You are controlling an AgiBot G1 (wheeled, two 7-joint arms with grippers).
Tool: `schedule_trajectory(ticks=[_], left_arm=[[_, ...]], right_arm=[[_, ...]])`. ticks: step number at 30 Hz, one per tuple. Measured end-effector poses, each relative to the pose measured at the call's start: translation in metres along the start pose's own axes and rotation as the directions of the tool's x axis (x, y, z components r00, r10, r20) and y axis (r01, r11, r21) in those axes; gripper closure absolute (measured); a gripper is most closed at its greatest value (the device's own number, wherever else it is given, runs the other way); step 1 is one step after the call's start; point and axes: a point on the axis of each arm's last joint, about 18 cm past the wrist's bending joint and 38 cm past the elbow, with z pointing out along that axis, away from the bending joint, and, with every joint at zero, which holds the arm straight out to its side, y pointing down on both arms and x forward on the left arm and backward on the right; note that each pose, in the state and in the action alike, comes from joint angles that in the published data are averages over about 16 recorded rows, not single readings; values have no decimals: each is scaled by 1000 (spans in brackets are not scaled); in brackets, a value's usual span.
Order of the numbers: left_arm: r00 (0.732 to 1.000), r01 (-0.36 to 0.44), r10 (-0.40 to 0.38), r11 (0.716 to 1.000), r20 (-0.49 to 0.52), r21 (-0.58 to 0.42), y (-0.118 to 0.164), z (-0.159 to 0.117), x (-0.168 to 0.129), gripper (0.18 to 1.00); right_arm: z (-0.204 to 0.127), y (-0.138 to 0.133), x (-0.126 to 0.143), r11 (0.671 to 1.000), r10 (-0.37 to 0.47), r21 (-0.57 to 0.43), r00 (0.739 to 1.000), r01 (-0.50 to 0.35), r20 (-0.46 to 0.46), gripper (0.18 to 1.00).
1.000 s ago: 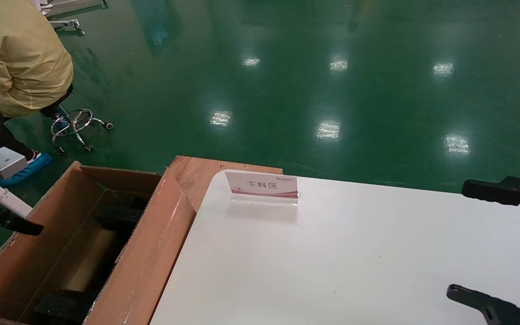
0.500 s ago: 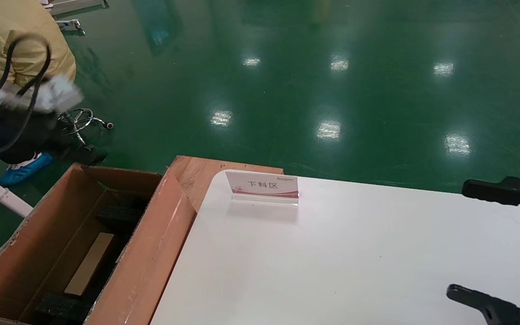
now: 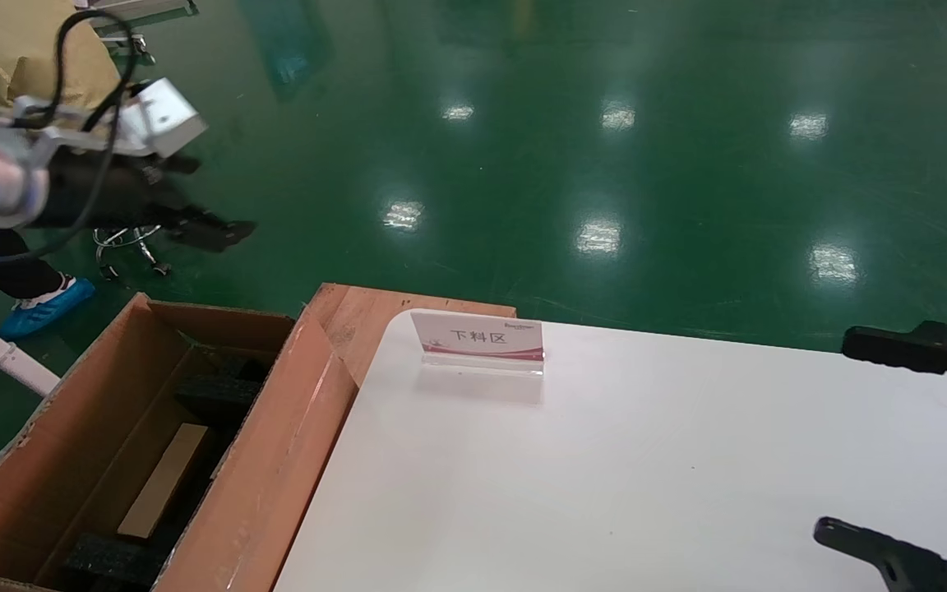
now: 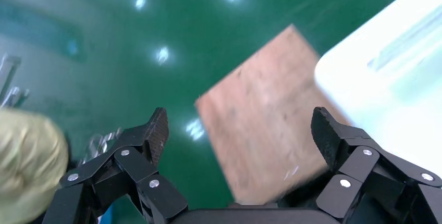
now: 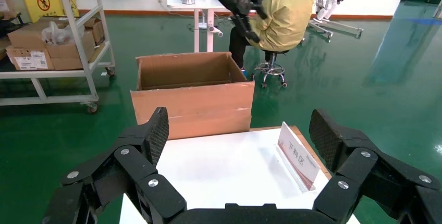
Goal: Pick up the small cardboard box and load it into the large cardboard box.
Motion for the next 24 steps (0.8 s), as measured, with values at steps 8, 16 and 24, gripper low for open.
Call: schedule_trajectory(ticks=[8, 16, 24], left_arm=[[987, -21, 30, 998, -156, 62, -22, 14, 38, 184], [943, -25, 74, 988, -325, 152, -42, 21, 80, 184], [870, -2, 131, 965, -475, 263, -57, 21, 120, 184]], right_arm=[[0, 0, 0, 1000, 0, 0, 1000, 0, 0, 178], [0, 0, 0, 1000, 0, 0, 1000, 0, 0, 178], [0, 0, 0, 1000, 0, 0, 1000, 0, 0, 178]])
